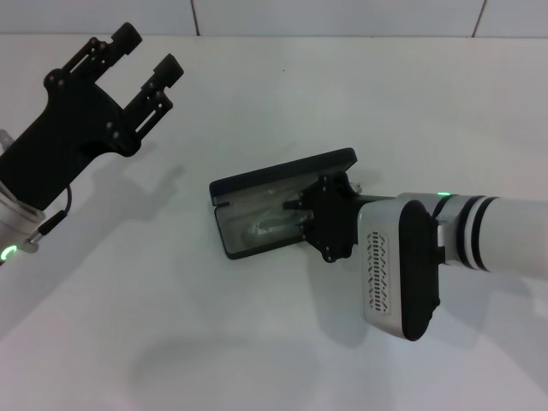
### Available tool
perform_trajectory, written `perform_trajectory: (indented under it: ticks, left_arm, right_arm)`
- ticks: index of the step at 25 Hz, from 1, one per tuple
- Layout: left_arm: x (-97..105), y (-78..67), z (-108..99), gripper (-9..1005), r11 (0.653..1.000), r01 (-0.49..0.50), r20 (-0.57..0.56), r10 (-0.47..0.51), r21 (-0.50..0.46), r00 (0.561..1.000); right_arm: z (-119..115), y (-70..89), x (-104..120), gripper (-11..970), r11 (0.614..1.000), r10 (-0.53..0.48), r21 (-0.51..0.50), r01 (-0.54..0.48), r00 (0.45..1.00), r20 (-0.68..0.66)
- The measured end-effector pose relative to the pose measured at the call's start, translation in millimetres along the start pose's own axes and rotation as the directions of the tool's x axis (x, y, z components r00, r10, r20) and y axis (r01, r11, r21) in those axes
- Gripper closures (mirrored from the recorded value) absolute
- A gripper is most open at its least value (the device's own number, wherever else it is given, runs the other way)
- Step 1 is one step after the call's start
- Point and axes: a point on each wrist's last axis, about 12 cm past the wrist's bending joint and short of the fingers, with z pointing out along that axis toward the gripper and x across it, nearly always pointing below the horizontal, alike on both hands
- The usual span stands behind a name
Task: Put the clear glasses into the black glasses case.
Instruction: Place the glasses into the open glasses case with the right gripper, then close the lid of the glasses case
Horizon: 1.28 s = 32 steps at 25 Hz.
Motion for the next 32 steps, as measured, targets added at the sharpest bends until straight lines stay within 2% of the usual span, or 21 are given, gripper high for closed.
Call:
perform_trajectory:
  ticks: [9, 14, 19, 22, 26, 27, 28, 32]
  left_arm:
    - [2.1, -1.5, 0.5, 348, 1.0, 0.011, -0.004, -0.011, 0.001, 1.0]
    - [2.4, -1.7, 0.4, 343, 1.0, 0.014, -0.006, -0.014, 0.001, 1.0]
    - [3.1, -2.1, 0.2, 337, 1.0, 0.019, -0.007, -0.019, 0.0, 1.0]
    - [3.0, -1.9, 0.2, 333, 1.0, 0.02, -0.006, -0.02, -0.002, 1.0]
    - [2.9, -1.0, 7.3, 329, 1.0, 0.022, -0.003, -0.022, 0.01, 1.0]
    - [4.7, -0.7, 11.9, 327, 0.999, 0.032, -0.01, -0.032, 0.012, 0.999]
    - [4.7, -0.7, 11.9, 326, 0.999, 0.032, -0.01, -0.032, 0.012, 0.999]
    - [15.1, 4.9, 28.6, 322, 0.994, 0.11, -0.098, -0.11, -0.002, 0.989]
  right_arm:
    - [-1.6, 4.1, 1.5, 790, 1.0, 0.008, -0.001, -0.008, 1.0, -0.005]
    - [-5.6, 2.7, 3.3, 611, 1.0, 0.02, -0.005, -0.02, 1.0, 0.001]
    - [-20.7, -1.5, 5.6, 610, 0.996, 0.075, -0.051, -0.072, 0.996, 0.054]
    - [-36.3, -10.5, 11.0, 609, 0.986, 0.14, -0.1, -0.131, 0.985, 0.098]
    - [-64.1, -27.5, 29.6, 609, 0.959, 0.267, -0.14, -0.248, 0.953, 0.141]
    - [-78.8, -33.8, 42.1, 609, 0.935, 0.347, -0.14, -0.325, 0.922, 0.173]
    - [-78.8, -33.8, 42.1, 608, 0.935, 0.347, -0.14, -0.325, 0.922, 0.173]
    - [-112.2, -48.7, 73.9, 608, 0.844, 0.531, -0.106, -0.525, 0.792, 0.302]
